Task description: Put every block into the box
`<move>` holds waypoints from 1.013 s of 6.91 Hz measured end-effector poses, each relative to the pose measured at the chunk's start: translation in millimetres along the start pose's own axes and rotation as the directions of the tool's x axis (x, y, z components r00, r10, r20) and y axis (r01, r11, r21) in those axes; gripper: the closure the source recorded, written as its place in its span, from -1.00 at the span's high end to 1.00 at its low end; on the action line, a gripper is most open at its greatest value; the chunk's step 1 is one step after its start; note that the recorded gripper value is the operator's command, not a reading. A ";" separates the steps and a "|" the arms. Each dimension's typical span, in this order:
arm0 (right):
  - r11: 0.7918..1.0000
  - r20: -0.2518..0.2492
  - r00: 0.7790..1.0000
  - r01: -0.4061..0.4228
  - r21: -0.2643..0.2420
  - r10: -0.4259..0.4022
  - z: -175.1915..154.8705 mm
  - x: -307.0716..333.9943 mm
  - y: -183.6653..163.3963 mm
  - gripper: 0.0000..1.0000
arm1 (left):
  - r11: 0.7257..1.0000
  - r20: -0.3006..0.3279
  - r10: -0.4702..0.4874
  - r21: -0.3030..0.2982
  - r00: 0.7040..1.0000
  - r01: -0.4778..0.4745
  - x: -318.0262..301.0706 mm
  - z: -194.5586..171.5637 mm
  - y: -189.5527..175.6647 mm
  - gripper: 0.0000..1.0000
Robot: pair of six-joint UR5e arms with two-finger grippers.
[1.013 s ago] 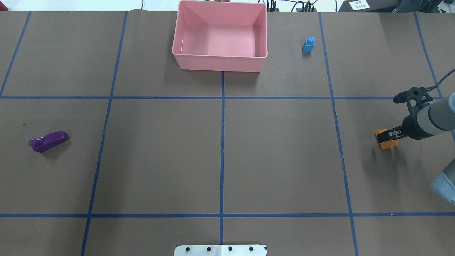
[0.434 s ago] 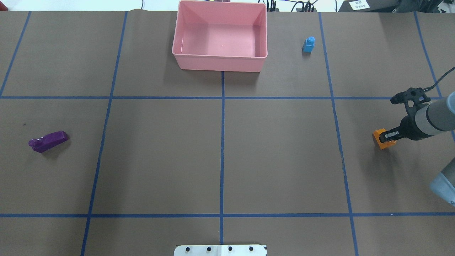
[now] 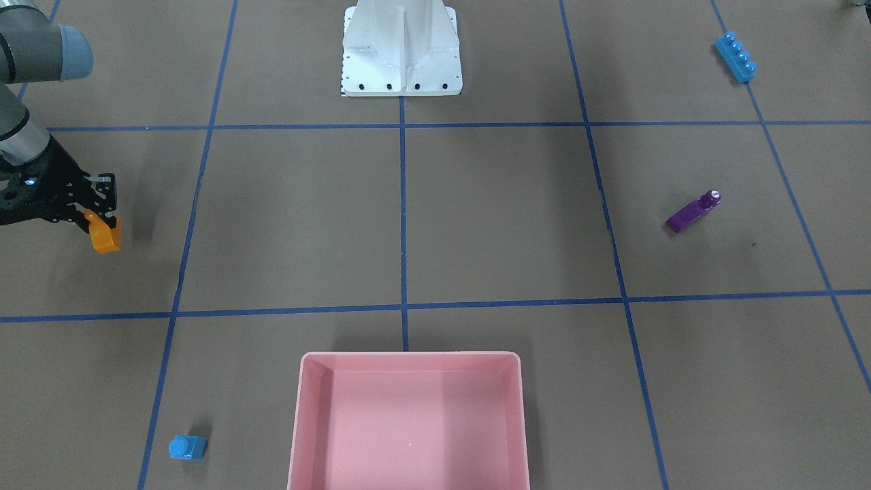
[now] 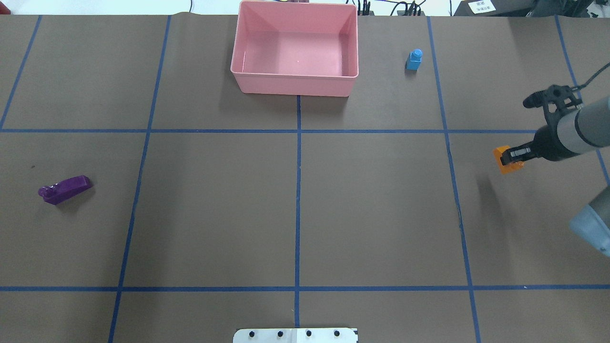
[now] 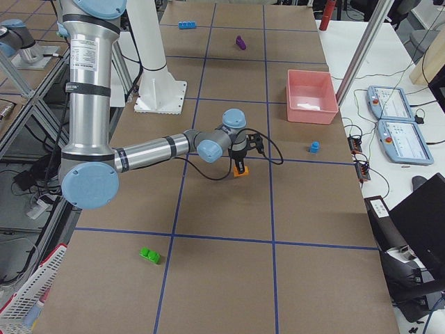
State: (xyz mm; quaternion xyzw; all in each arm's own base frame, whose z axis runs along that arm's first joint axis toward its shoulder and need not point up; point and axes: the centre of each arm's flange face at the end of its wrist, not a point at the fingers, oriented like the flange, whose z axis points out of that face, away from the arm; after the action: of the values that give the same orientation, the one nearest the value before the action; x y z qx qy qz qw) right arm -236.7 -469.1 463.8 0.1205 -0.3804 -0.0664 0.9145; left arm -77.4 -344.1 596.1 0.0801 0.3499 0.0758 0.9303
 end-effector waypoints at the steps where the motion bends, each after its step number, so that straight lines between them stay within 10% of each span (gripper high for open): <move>1: 1.000 -0.001 1.000 -0.022 0.017 0.022 -21.8 -33.4 -42.9 -1.00 | 1.000 0.000 0.001 0.001 1.000 -0.001 0.5 -0.6 -0.2 1.00; 7: 0.980 -0.061 0.978 -0.200 -0.002 0.199 -74.2 -228.8 -321.7 -1.00 | 1.000 0.001 0.005 0.005 1.000 -0.005 1.0 -1.0 -0.7 1.00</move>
State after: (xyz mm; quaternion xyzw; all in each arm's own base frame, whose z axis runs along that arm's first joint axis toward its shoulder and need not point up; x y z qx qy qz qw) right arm -354.1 -717.2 170.5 0.0801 -0.3623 0.0279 0.9282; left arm -77.3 -344.5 594.6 0.0831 0.3495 0.0771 0.9300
